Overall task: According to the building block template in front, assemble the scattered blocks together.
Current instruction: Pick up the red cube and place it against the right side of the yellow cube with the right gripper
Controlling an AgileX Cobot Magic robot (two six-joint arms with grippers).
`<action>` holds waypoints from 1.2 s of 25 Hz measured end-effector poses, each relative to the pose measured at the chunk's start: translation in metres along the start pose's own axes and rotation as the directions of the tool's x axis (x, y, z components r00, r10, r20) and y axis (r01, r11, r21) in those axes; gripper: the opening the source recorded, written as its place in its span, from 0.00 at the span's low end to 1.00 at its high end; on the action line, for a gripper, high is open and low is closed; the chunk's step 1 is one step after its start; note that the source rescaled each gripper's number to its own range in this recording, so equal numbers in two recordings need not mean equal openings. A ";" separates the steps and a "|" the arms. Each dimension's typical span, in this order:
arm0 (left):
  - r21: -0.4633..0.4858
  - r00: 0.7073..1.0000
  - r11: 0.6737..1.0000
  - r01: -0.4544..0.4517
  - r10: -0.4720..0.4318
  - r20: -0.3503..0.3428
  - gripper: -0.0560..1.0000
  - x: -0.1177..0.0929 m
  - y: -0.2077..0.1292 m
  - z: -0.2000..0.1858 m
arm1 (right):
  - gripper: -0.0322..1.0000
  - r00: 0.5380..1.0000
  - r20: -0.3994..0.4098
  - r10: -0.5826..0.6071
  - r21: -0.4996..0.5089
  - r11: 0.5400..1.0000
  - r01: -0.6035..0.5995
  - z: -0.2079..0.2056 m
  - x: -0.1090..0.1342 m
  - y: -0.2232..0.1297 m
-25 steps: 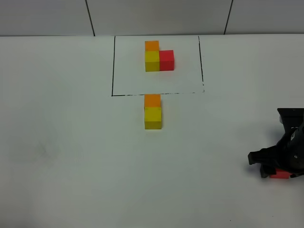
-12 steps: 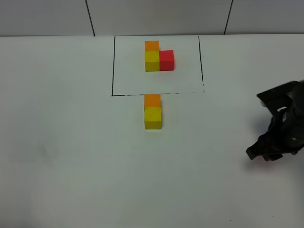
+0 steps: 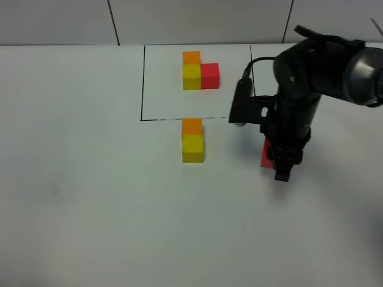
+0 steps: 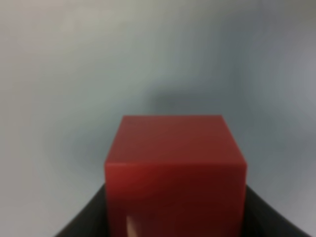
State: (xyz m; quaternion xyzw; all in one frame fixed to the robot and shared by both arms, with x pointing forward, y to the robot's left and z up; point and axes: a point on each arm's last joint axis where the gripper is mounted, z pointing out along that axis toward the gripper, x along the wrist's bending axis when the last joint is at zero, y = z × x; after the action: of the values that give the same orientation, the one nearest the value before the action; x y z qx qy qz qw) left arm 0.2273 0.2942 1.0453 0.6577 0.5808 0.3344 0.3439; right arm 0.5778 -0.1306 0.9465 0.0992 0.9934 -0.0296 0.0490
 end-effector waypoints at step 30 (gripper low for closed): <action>0.000 1.000 1.000 0.000 0.000 0.000 0.73 0.000 0.000 0.000 | 0.04 0.985 -0.035 -0.167 -0.053 0.985 0.165 0.047 -0.033 0.087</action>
State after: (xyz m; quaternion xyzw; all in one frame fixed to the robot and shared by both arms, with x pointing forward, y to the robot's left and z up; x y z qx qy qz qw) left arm 0.2273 0.2942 1.0453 0.6577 0.5808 0.3344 0.3439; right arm 0.6320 -0.0555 0.8991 0.0156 0.9994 -0.0071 0.0293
